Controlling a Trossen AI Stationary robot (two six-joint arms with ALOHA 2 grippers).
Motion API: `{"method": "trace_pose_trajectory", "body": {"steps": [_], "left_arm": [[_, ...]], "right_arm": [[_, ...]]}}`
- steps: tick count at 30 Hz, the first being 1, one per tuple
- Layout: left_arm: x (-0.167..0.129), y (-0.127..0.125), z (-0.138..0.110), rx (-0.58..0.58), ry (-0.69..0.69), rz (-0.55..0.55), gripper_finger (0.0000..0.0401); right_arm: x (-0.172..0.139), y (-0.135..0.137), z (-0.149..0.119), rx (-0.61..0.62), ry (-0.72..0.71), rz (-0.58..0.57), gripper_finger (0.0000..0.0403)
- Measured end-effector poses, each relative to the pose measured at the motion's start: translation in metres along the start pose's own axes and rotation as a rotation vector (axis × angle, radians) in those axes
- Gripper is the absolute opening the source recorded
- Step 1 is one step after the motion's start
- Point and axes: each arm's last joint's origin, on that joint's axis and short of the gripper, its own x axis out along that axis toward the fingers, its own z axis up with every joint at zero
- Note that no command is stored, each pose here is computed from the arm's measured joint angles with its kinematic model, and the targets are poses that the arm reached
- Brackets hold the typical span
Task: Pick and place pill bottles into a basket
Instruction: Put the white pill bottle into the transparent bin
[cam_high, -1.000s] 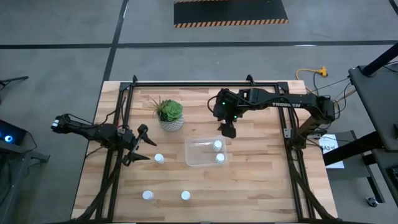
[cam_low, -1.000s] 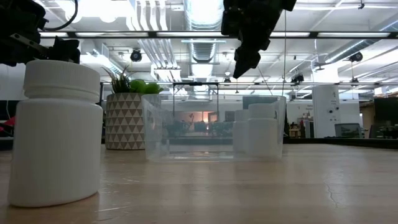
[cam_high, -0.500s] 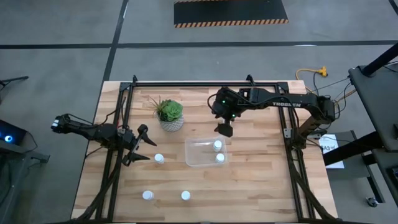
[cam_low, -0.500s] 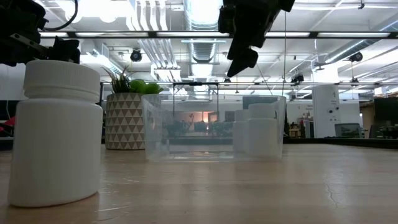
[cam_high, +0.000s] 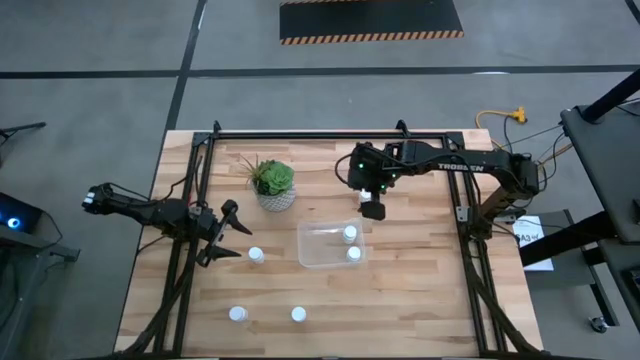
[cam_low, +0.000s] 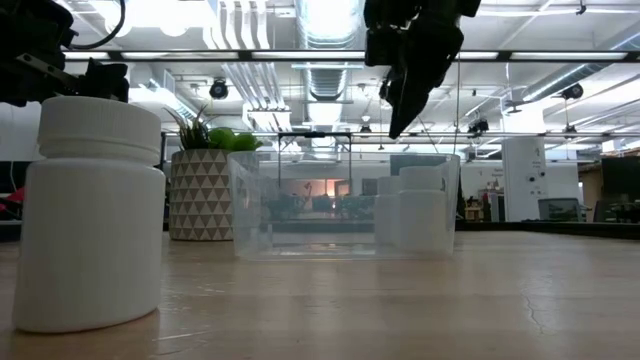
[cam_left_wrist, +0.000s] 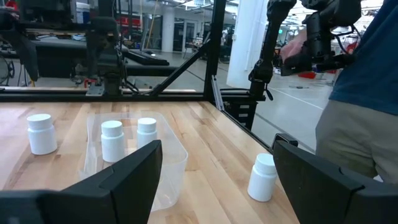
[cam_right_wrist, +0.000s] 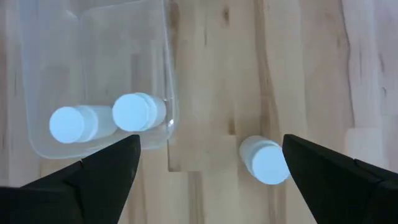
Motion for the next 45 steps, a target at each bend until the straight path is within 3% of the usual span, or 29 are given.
{"method": "trace_pose_trajectory", "body": {"steps": [14,32,45], "left_arm": [[0.000,0.000,0.000,0.000,0.000,0.000,0.0290],[0.000,0.000,0.000,0.000,0.001,0.000,0.0290],[0.000,0.000,0.000,0.000,0.001,0.000,0.0290]], "right_arm": [[0.010,-0.037,-0.020,0.029,0.055,-0.002,0.0382],[0.038,-0.042,-0.032,0.014,0.008,-0.019,0.0382],[0.061,-0.049,-0.049,0.067,-0.025,-0.039,0.0382]]}}
